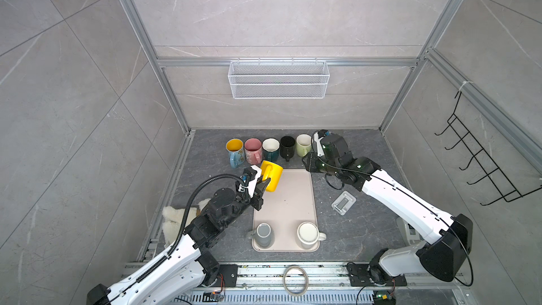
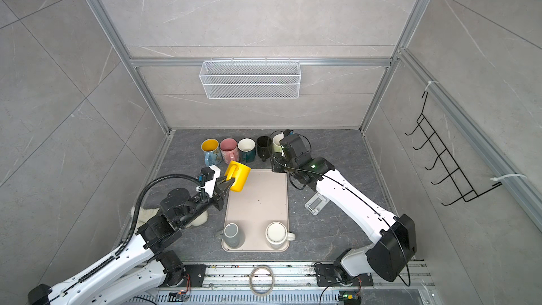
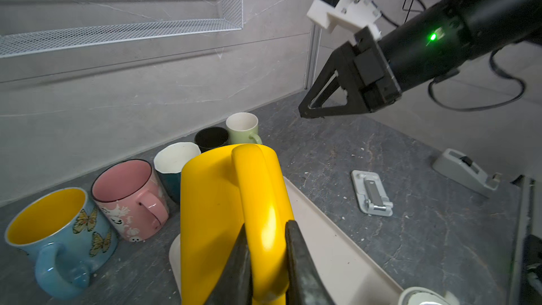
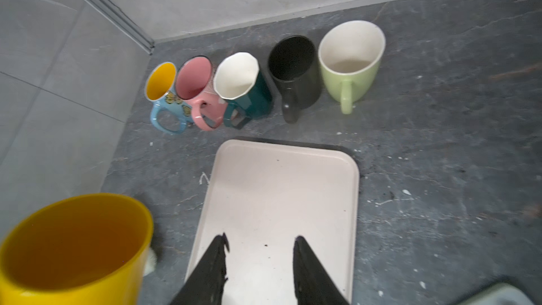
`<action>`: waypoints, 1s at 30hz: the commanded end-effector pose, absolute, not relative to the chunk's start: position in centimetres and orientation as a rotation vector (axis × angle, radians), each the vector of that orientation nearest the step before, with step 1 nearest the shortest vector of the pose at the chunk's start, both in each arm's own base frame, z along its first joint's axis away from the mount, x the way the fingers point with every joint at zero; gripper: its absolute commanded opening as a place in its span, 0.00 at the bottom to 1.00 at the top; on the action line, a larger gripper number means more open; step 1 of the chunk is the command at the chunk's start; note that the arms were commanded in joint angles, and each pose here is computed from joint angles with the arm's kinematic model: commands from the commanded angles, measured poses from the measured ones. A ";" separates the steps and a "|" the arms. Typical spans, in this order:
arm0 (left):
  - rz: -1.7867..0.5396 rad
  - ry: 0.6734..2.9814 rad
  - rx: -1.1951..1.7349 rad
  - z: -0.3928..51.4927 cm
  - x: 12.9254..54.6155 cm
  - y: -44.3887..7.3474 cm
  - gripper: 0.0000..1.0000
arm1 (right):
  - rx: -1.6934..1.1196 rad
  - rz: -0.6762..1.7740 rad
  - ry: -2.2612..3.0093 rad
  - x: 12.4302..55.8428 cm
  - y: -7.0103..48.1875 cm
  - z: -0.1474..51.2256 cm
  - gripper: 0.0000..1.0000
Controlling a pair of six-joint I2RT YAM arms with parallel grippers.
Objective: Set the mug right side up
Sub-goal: 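Raise the yellow mug toward the right gripper while the right gripper reaches for its handle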
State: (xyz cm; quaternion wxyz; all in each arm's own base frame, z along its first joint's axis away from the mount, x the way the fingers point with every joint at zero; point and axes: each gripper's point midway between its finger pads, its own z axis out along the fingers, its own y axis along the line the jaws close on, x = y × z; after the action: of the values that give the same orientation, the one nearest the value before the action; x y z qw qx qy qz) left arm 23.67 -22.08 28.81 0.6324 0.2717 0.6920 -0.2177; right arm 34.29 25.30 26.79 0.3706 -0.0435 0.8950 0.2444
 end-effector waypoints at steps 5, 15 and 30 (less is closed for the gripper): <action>-0.216 1.284 0.573 36.8 25.5 -22.0 0.00 | -0.234 0.944 2.237 32.9 28.6 31.3 0.39; 0.021 1.093 0.568 39.3 26.4 -23.4 0.00 | -0.233 1.257 2.180 33.9 29.7 34.1 0.37; 0.449 0.906 0.537 41.4 28.6 -25.1 0.00 | -0.329 1.337 2.165 33.4 30.2 36.4 0.58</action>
State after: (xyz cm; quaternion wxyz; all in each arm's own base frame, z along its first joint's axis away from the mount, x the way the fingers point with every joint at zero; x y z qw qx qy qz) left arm 30.25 -27.57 32.77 0.7641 0.3639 0.4983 0.1882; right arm 33.58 30.27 35.52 0.2849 -0.1076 0.8126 0.4969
